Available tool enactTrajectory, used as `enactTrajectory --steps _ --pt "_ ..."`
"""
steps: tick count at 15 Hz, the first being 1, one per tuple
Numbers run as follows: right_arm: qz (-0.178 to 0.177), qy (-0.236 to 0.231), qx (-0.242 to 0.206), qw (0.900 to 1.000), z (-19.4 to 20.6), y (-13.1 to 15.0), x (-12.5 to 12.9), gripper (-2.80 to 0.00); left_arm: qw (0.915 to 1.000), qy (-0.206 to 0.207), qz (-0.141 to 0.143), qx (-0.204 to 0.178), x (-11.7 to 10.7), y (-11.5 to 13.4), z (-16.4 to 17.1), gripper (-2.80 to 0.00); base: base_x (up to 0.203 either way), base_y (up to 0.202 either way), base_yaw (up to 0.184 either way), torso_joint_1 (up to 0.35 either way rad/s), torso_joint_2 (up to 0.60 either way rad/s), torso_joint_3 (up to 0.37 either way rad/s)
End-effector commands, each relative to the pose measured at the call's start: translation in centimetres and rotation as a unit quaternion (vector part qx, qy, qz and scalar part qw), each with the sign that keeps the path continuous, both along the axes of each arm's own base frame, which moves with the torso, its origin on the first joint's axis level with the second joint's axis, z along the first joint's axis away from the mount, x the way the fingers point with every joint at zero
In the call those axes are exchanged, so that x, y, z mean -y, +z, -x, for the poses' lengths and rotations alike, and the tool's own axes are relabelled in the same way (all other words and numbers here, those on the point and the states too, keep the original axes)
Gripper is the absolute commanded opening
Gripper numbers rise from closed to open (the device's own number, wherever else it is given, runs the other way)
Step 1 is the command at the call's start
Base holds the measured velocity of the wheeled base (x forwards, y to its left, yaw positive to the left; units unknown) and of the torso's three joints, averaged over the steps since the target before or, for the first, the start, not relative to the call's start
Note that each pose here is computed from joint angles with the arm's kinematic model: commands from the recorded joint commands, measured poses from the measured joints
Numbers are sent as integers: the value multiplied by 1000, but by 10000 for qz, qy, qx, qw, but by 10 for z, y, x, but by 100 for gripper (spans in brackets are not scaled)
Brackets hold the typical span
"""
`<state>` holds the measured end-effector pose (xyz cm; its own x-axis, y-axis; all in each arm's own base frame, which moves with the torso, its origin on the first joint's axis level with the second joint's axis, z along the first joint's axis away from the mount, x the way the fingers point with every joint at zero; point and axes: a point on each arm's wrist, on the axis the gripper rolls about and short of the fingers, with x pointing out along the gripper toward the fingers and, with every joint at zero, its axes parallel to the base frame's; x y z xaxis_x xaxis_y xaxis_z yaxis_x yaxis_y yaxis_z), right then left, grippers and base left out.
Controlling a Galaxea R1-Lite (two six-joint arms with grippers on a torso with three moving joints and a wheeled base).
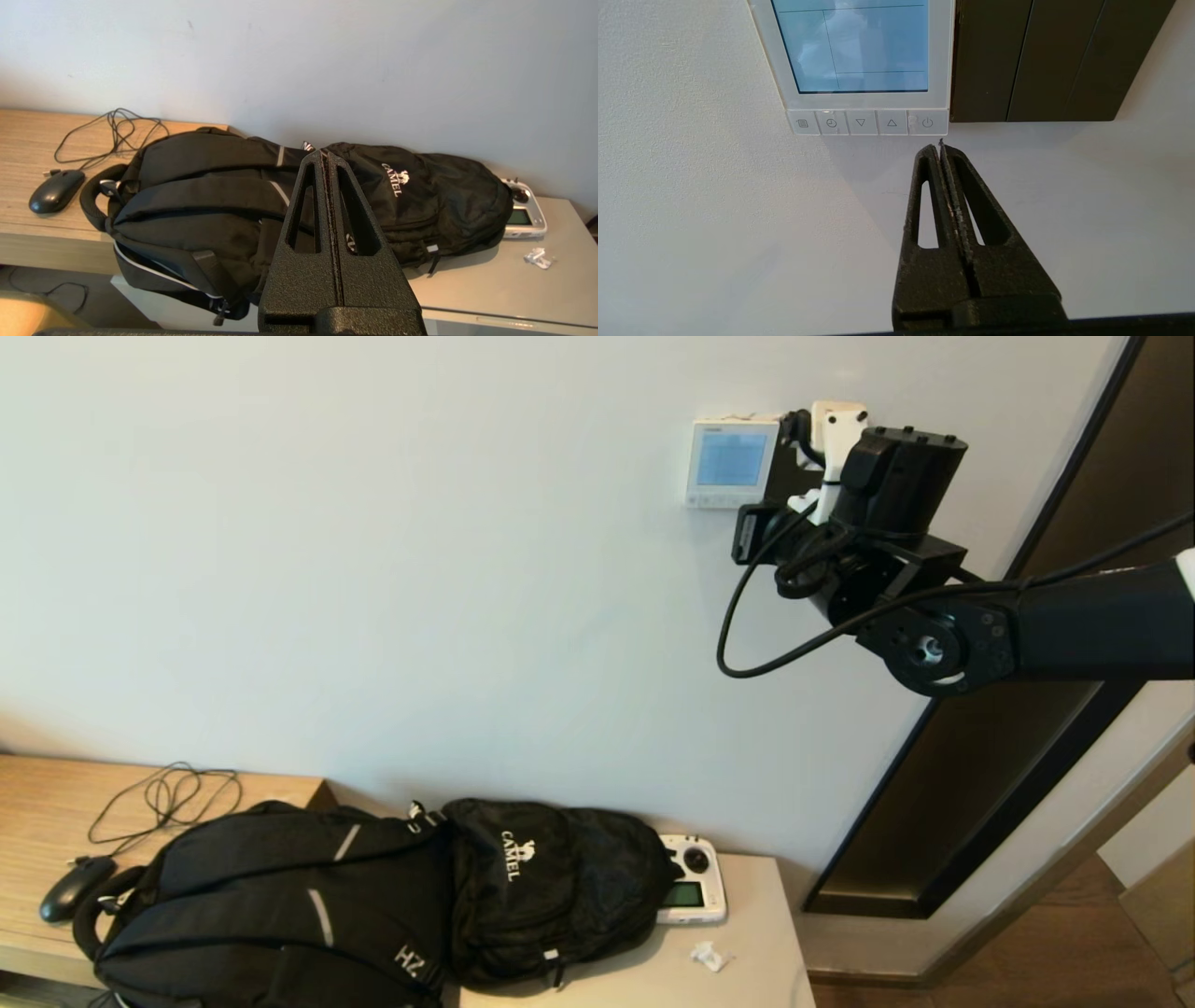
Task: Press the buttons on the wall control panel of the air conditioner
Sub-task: Turn on the central air conditioner
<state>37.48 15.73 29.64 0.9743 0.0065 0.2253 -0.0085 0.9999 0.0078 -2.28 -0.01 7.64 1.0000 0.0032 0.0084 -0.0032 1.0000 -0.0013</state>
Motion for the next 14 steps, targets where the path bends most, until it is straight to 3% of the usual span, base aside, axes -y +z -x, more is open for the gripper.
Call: enactTrajectory --steps 1,14 --pt "-11 -48 21 10000 -5 -1 1 -280 10000 7 1 12 0 0 0 -280 0 0 0 0 0 0" --pt "-40 -219 53 9997 -28 -10 0 -280 10000 5 1 5 0 0 0 -280 0 0 0 0 0 0"
